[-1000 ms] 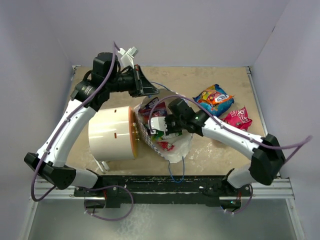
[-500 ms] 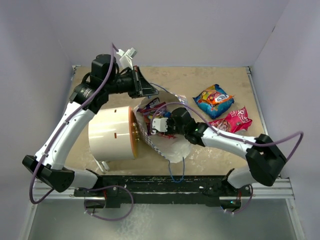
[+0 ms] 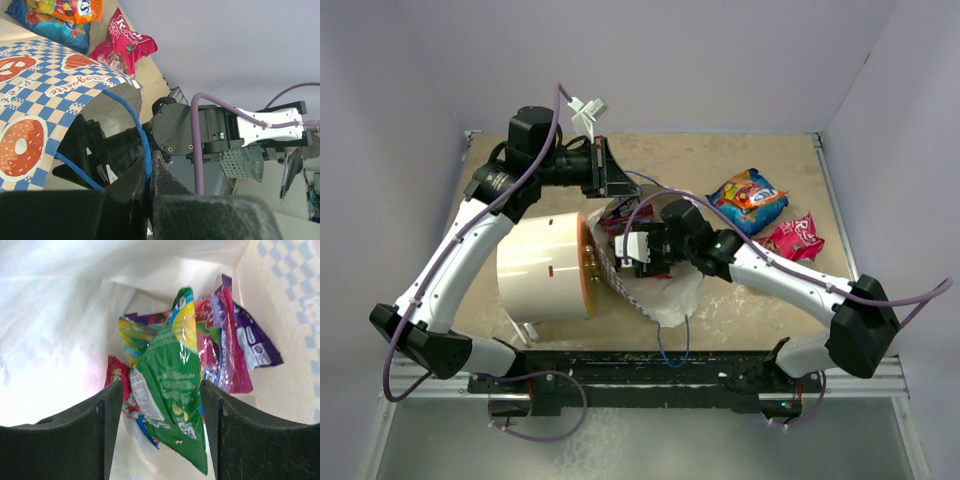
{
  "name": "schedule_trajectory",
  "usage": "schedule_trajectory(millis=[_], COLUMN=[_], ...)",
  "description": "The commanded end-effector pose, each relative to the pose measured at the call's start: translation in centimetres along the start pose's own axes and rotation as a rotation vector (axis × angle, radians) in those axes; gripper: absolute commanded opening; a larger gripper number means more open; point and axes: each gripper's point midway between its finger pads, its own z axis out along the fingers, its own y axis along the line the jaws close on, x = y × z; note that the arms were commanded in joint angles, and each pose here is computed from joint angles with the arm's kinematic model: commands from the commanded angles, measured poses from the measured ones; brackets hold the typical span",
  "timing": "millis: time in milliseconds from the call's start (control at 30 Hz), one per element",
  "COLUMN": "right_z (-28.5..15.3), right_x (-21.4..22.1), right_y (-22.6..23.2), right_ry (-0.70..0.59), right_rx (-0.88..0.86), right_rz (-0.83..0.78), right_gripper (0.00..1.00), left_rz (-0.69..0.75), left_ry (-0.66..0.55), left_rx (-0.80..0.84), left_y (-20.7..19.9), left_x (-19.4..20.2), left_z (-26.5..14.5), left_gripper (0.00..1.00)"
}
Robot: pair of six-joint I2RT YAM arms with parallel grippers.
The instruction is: Take the snacks out of the paper bag
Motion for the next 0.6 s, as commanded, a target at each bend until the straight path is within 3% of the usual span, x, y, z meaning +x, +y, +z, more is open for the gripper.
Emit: schedule_trajectory(millis=[0, 300, 567], right_z=[0.4, 0.8, 4.2], right_x=[-1.0, -0.3, 2.3], right_y=[1.3, -0.9, -1.9], right_ry=[-0.019, 0.036, 0.111], right_rx=[-0.098, -0.02, 0.009], right_rz=[0.041, -0.08, -0.109], right_gripper=[0.67, 0.83, 0.84], left_rz=[0.106, 0.092, 0.094], left_ry=[-0.012, 0.002, -0.016], left_rx=[0.039, 0.004, -0.04], left_y=[-1.0, 0.0, 0.5], left_x=[-0.6, -0.2, -0.3], left_z=[-0.5, -0.3, -0.7], left_gripper=[0.0, 0.0, 0.0])
